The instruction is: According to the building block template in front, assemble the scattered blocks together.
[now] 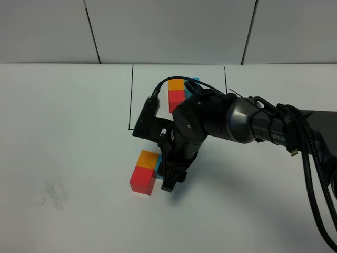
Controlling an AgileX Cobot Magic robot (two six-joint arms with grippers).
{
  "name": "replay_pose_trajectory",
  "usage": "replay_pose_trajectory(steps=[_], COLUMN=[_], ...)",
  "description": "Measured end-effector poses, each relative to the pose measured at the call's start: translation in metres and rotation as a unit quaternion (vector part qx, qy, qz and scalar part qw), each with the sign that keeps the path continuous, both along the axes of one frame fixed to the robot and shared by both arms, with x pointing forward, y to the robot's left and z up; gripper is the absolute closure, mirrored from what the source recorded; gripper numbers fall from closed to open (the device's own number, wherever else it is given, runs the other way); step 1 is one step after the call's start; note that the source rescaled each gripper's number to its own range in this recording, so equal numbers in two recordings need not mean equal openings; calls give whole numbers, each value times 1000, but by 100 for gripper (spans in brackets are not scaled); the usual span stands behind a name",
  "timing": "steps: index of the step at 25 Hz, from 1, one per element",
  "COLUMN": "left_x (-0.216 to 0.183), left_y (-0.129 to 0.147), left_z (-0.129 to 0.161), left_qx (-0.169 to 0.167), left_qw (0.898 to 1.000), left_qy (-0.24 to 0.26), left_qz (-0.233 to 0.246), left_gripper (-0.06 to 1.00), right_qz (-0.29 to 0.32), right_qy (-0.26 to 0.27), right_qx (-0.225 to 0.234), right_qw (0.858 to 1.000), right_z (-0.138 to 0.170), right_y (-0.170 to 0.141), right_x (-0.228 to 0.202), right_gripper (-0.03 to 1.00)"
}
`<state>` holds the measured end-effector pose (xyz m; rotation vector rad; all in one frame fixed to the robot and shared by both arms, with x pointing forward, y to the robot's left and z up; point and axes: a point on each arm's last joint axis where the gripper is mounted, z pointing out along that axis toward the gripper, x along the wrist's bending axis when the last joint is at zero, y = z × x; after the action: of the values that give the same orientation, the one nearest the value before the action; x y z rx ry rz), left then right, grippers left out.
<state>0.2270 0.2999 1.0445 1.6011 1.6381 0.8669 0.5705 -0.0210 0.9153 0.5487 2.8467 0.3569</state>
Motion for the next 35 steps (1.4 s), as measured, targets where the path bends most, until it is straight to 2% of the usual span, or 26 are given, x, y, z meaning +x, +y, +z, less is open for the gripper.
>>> replay_pose_trajectory(steps=[8,13,15,17,19,21,23,26,32,35], left_x=[0,0,0,0,0,0,0,0,0,0], left_y=[0,0,0,0,0,0,0,0,0,0], left_z=[0,0,0,0,0,0,0,0,0,0], left_qx=[0,0,0,0,0,0,0,0,0,0], left_qw=[1000,1000,1000,1000,1000,1000,1000,1000,1000,1000], left_qy=[0,0,0,0,0,0,0,0,0,0], left_qz=[0,0,0,0,0,0,0,0,0,0], left_gripper=[94,94,94,94,94,94,94,94,94,94], right_qz=[-29,-50,-56,-62,-71,-80,-97,-139,-228,-262], right_qy=[17,9,6,3,-1,-5,-12,-21,-50,-56], right_qx=[-19,-28,-28,-29,-27,-25,-17,1,51,62], right_qw=[999,998,998,998,997,996,995,990,971,961], right_z=[20,40,51,63,75,85,97,114,154,168], right_y=[-23,-37,-43,-50,-57,-66,-74,-88,-119,-137], right_x=[5,7,6,6,5,5,6,6,3,-3], right_gripper=[27,29,34,45,60,80,91,95,96,97])
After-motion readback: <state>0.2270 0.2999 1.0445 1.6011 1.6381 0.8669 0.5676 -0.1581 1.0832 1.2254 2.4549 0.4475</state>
